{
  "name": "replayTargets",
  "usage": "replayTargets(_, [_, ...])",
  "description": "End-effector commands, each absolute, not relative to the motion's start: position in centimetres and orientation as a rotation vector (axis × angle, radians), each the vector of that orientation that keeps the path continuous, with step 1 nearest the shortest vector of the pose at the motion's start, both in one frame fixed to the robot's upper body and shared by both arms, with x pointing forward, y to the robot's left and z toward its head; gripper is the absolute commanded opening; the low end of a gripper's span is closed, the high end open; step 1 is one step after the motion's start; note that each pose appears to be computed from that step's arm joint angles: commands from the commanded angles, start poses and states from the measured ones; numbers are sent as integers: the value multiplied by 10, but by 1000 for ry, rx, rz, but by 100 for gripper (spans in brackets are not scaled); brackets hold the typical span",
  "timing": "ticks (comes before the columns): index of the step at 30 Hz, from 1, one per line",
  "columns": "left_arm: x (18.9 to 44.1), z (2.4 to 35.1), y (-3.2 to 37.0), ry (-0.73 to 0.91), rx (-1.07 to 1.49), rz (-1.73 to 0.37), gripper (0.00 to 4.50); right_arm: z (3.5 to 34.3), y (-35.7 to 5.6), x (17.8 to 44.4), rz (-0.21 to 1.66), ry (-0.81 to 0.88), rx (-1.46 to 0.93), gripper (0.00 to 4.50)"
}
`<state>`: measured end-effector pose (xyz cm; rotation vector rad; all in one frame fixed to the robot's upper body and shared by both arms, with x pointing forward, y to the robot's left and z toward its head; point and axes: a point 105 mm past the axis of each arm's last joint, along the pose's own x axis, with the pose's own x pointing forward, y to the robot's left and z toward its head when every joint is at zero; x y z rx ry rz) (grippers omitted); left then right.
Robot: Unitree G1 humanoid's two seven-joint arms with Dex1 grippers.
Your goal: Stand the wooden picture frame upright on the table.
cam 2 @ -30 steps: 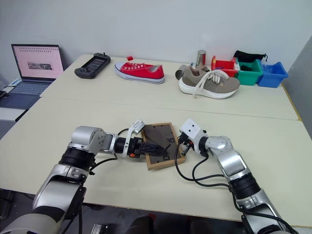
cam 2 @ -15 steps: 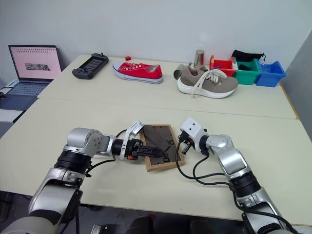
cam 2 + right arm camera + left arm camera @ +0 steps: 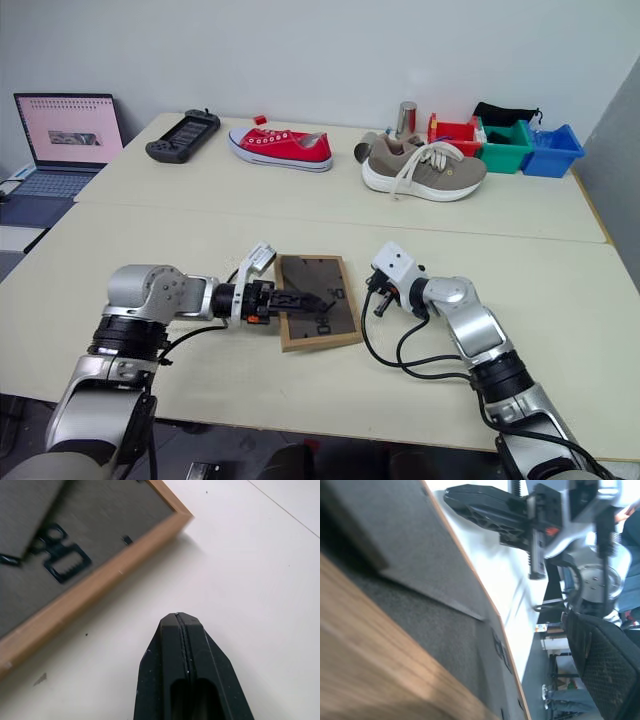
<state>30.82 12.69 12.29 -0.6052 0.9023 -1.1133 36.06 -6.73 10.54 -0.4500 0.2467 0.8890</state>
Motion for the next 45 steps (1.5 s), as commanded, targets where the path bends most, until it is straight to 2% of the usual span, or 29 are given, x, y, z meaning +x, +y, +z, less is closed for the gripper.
replayTargets(1, [301,138,130,853,-608,-1137,448,122,-64,364,887,177,-453,0])
replayTargets(7, [308,130,125,834,-593,-1077,448,121,-62,365,892,176,-449,0])
replayTargets(11, [336,119,118,816,-497,-937,448,119,-56,364,913,176,-452,0])
replayTargets(14, [307,128,139,822,-539,-1012,448,120,-54,363,916,170,-446,0])
replayTargets(16, [299,124,139,841,-521,-1022,448,118,-55,363,913,174,-443,0])
replayTargets(19, [306,132,132,795,-560,-1025,448,115,-54,363,913,177,-444,0])
replayTargets(24, [303,132,140,784,-556,-995,448,117,-54,363,916,173,-441,0])
replayTargets(28, [315,133,142,730,-522,-939,448,118,-55,364,911,173,-441,0])
replayTargets(31, [331,139,131,632,-389,-927,448,116,-54,364,912,175,-440,0])
replayTargets(34, [335,147,126,610,-425,-933,448,115,-53,364,917,176,-442,0])
replayTargets(45, [300,137,141,743,-624,-954,448,116,-57,365,904,175,-444,0])
